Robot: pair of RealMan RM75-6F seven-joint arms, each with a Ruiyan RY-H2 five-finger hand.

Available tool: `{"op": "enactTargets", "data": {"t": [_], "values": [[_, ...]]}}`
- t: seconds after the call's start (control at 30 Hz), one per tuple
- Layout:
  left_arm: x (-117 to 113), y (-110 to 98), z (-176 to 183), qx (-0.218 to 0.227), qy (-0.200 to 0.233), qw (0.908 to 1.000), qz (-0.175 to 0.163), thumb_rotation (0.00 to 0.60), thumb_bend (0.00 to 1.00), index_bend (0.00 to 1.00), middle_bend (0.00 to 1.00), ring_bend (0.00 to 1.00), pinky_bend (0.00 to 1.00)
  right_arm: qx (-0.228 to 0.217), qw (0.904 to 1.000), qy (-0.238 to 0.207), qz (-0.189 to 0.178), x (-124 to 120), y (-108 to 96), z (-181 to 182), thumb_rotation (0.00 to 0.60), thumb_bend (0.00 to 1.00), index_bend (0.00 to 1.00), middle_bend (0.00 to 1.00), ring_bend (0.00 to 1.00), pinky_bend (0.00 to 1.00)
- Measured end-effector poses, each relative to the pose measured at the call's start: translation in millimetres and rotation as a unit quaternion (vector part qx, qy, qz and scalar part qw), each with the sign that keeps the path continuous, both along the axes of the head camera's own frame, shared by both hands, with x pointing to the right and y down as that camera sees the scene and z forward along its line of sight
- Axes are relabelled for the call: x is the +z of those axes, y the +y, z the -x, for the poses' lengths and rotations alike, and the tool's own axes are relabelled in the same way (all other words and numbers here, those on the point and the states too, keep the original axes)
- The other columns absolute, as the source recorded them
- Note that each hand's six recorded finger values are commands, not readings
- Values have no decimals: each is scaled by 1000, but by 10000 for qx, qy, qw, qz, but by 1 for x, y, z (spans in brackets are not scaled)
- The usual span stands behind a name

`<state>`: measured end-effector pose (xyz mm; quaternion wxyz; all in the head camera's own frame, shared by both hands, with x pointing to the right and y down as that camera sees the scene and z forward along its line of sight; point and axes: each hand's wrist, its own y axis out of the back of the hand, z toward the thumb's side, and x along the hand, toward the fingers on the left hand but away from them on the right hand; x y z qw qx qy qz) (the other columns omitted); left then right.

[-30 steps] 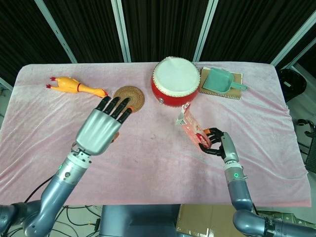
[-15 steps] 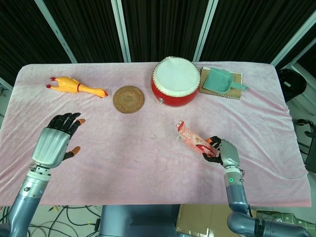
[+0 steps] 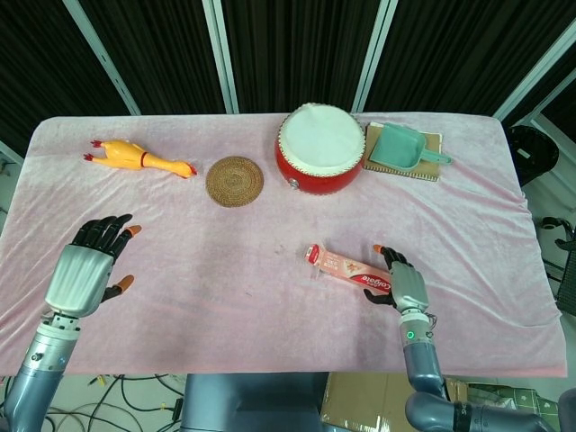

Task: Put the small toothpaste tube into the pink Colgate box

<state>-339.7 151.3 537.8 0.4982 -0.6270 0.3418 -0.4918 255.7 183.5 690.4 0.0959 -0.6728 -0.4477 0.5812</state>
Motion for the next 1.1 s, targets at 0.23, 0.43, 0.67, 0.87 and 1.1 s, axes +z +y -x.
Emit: {"op": "enactTargets", "data": {"t": [0.23,0.43,0.67,0.87,1.1], "values": [[3,16,12,-211,-17,9997,103,600,0,177,103,116,186,-213,9993,205,-212,-18,2,-16,600,171,62,10,1,108],[10,39,40,-471,-290,9980,293,600,0,102,40,58,118,-667,9924,796,-662,-55,7,-63,600,158,24,0,0,94],[15,65,76,-718,-652,9946,375,600,0,0,0,0,20,-1324,9662,1898,-1137,-120,27,-147,600,112,0,0,0,73],[12,78,102,-925,-752,9924,289,600,0,0,0,0,1,-1551,9350,2816,-1498,-172,42,-200,600,112,0,0,0,73],[14,67,124,-1254,-633,9900,106,600,0,0,0,0,0,-1208,9263,3056,-1842,-187,41,-225,600,112,0,0,0,73]]}}
